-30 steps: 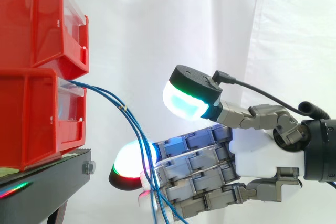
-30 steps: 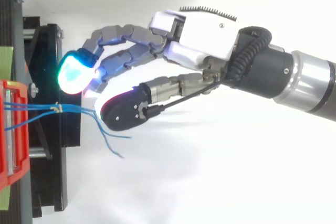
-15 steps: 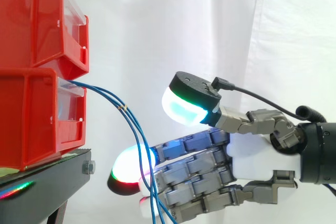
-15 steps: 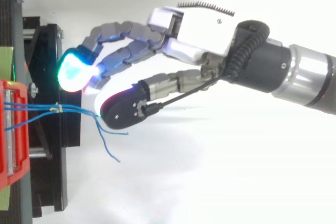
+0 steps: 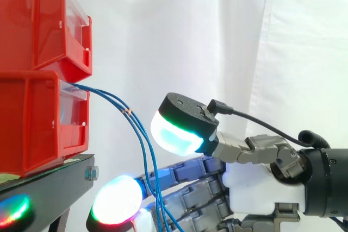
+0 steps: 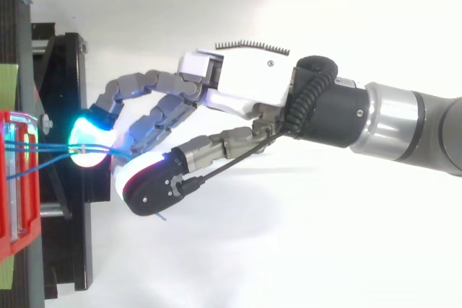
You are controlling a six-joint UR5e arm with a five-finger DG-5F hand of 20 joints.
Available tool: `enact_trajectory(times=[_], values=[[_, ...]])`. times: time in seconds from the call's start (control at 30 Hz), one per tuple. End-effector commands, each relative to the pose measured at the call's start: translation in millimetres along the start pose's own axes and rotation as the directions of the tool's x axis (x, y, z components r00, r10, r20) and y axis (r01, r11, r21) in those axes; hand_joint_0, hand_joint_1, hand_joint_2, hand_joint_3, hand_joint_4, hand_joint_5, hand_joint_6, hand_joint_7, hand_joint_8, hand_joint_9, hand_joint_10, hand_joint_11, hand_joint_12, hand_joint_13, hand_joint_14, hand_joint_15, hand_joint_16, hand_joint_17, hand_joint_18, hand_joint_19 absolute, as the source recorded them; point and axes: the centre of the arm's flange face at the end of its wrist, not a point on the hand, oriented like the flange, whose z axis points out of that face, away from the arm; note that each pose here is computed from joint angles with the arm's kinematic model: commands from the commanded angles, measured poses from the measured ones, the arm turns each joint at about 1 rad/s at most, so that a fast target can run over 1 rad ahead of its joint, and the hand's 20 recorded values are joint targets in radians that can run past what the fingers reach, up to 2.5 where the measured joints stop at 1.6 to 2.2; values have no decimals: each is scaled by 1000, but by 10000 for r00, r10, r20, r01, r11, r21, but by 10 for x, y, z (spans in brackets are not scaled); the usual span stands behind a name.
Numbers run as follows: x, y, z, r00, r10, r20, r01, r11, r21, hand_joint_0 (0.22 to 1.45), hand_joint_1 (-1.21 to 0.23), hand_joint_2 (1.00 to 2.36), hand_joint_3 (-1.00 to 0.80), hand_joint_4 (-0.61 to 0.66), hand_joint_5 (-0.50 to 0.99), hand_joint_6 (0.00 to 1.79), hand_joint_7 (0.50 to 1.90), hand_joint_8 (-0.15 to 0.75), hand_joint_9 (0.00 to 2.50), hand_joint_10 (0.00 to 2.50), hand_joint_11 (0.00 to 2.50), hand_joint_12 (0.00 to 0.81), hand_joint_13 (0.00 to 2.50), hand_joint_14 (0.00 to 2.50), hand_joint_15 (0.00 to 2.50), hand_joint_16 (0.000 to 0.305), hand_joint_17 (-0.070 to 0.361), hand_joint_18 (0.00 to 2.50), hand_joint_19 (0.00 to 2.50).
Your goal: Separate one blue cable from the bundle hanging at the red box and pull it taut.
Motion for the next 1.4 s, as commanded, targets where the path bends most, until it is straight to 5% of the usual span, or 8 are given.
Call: enact_trajectory(times=[0.0,0.07,0.2,0.57,0.73,0.97,1.13,1.37], values=[[39,-20,-20,9991,-62,-424,68,9999,151,579,-670,1000,-500,225,-164,502,882,268,930,17,600,331,989,20,506,36,82,706,415],[43,1,-24,9958,-94,-916,110,9998,167,585,-668,1000,-500,227,-163,502,885,270,952,16,618,329,1012,20,515,36,81,717,414],[40,83,-26,9923,-117,-1230,123,9999,41,599,-665,1000,-500,232,-160,503,895,268,996,18,661,323,1095,21,598,34,77,771,455],[-33,276,-29,9936,-76,-1125,55,9998,-189,612,-658,1000,-499,236,-156,503,903,274,1063,20,730,327,1174,23,649,33,73,833,512],[-251,496,-77,9962,-41,-869,31,9999,-111,611,-645,1000,-494,232,-153,503,932,267,1080,20,740,329,1198,24,690,33,74,831,506],[-460,493,-111,9979,10,-641,5,9997,236,614,-635,1001,-484,225,-146,503,980,269,1104,21,781,333,1235,26,737,33,74,839,507],[-509,517,-112,9982,163,-576,-149,9996,248,622,-635,1002,-472,222,-141,503,1016,273,1128,20,806,334,1256,27,764,33,75,849,515],[-498,796,-154,9982,81,-599,-81,10000,1,637,-635,1006,-432,202,-132,502,1099,274,1147,18,830,333,1275,25,789,33,75,854,515]])
